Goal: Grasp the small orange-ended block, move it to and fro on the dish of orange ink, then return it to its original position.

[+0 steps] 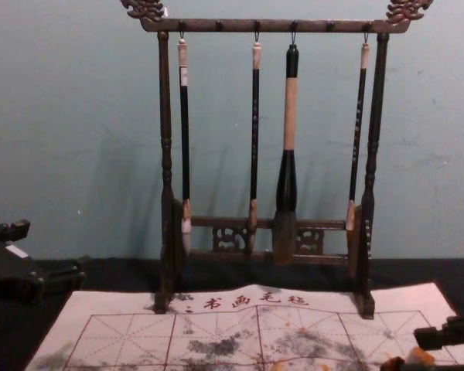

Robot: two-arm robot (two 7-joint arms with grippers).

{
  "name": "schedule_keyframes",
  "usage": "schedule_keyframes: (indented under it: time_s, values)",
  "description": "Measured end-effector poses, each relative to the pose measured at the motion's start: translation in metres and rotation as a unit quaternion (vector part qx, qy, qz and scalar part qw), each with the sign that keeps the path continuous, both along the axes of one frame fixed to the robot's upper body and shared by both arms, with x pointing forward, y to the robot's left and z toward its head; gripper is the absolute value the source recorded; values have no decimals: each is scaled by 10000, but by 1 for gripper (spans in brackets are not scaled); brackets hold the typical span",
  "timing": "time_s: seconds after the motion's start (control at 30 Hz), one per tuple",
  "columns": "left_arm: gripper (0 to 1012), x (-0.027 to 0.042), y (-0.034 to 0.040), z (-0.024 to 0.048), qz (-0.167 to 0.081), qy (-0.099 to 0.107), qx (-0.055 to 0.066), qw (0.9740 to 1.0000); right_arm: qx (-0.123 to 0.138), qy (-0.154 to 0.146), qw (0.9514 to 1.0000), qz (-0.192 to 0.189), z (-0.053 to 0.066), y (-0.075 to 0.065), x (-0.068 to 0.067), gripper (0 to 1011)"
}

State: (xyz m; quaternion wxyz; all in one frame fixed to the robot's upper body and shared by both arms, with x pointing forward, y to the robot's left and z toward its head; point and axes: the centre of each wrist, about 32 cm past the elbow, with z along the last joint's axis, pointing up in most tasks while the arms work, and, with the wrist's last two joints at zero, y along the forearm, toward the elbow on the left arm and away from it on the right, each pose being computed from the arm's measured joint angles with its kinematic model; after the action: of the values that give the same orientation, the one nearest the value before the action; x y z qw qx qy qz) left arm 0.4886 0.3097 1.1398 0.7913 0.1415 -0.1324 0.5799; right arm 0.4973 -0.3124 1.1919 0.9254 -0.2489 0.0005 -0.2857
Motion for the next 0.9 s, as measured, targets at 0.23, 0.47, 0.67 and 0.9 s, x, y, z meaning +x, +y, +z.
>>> schedule_keyframes:
  time_s: [0.23,0.47,0.67,0.9]
  values:
    - [1001,0,0,0,0,0,0,10000,3,-1,10000,0,0,0,0,721]
    - [1001,0,0,0,0,0,0,10000,6,-1,10000,1,0,0,0,917]
    - [1001,0,0,0,0,0,0,10000,8,-1,10000,1,0,0,0,1000]
    - [1001,0,0,0,0,0,0,10000,8,-1,10000,1,0,0,0,1000]
